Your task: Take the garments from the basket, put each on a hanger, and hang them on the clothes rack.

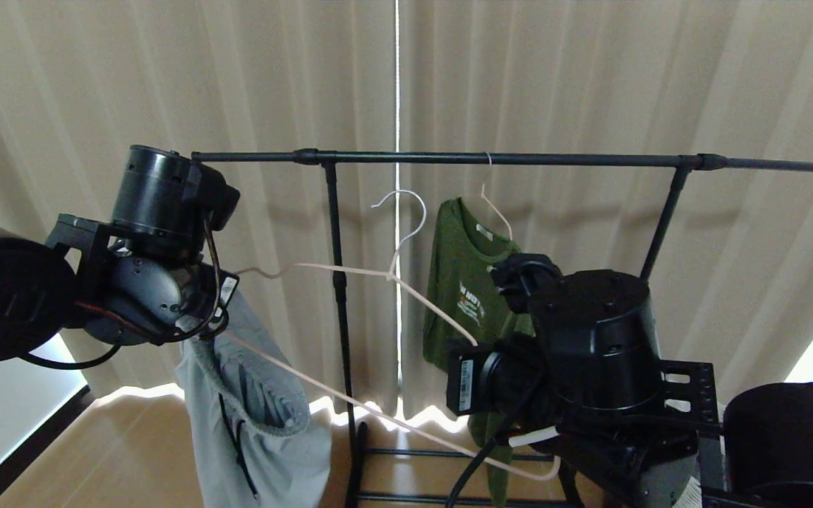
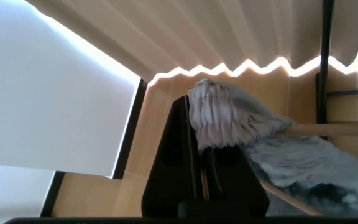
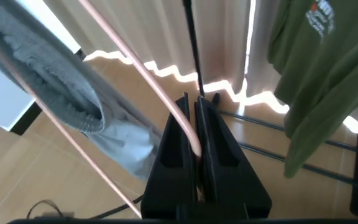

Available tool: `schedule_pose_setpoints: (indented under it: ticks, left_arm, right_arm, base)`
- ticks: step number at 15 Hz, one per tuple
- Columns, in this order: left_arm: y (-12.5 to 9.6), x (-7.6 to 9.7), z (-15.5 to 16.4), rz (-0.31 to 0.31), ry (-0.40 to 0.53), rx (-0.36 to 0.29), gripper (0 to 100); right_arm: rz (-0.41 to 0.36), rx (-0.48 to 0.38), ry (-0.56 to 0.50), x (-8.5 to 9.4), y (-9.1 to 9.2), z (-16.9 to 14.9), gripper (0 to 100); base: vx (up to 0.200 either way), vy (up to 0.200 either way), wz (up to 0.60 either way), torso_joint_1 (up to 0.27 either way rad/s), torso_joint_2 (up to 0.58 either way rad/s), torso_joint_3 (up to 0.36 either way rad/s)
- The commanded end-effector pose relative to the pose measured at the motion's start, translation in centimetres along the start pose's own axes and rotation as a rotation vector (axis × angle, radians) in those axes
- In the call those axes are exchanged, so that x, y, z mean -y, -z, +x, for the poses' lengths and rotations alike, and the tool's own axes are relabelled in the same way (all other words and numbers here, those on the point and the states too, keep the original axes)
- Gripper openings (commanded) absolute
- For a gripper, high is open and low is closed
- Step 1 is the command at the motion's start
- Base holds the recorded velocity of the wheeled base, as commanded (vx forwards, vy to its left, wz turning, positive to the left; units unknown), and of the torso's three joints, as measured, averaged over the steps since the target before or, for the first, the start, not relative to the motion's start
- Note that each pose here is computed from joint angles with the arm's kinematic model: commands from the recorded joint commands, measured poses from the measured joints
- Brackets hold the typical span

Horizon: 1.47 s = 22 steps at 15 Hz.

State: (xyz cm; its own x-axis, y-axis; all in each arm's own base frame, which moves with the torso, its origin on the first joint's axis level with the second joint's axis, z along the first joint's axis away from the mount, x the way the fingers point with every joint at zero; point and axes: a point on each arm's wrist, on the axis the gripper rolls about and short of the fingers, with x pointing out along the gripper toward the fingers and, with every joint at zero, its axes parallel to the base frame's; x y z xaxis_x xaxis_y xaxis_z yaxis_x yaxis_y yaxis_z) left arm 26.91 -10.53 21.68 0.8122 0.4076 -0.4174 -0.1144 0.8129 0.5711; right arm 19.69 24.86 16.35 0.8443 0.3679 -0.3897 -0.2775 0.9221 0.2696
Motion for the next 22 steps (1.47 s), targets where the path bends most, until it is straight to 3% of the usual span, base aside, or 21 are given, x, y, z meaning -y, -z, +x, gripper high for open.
schedule_pose_setpoints:
  ticks: [1, 5, 9, 12, 16, 22]
  left_arm:
    - [-0.2, 0.1, 0.1, -0.012, 0.0, 0.002, 0]
    - [-1.9, 0.8, 1.3, -0.064, -0.004, 0.014, 0]
    - [-3.1, 1.2, 2.2, -0.094, -0.012, 0.023, 0]
    - [-3.7, 1.5, 2.6, -0.114, -0.012, 0.029, 0]
    - [-3.9, 1.6, 2.2, -0.116, -0.005, 0.037, 0]
    - [-4.1, 0.2, 0.5, -0.173, -0.003, 0.075, 0]
  right_arm:
    - [0.006, 0.017, 0.01, 0.0, -0.3, 0.1, 0]
    - [0.01, -0.01, -0.081, -0.9, -0.2, -0.8, 0]
    - [0.055, -0.096, -0.288, -0.9, -0.8, -3.2, 0]
    - [0.064, -0.112, -0.277, -1.3, -0.4, -2.3, 0]
    - [0.053, -0.096, -0.184, -2.4, 0.5, 0.5, 0]
    - [0.045, -0.091, -0.161, -4.2, 1.3, 3.3, 0]
  base:
    - [0.0, 0.0, 0.0, 0.0, 0.0, 0.0]
    - [0.0, 0.0, 0.0, 0.0, 0.0, 0.0]
    - [0.0, 0.0, 0.0, 0.0, 0.0, 0.0]
    - [0.0, 0.0, 0.0, 0.0, 0.0, 0.0]
    - [0.0, 0.0, 0.0, 0.0, 0.0, 0.0]
    - [0.0, 0.0, 0.0, 0.0, 0.0, 0.0]
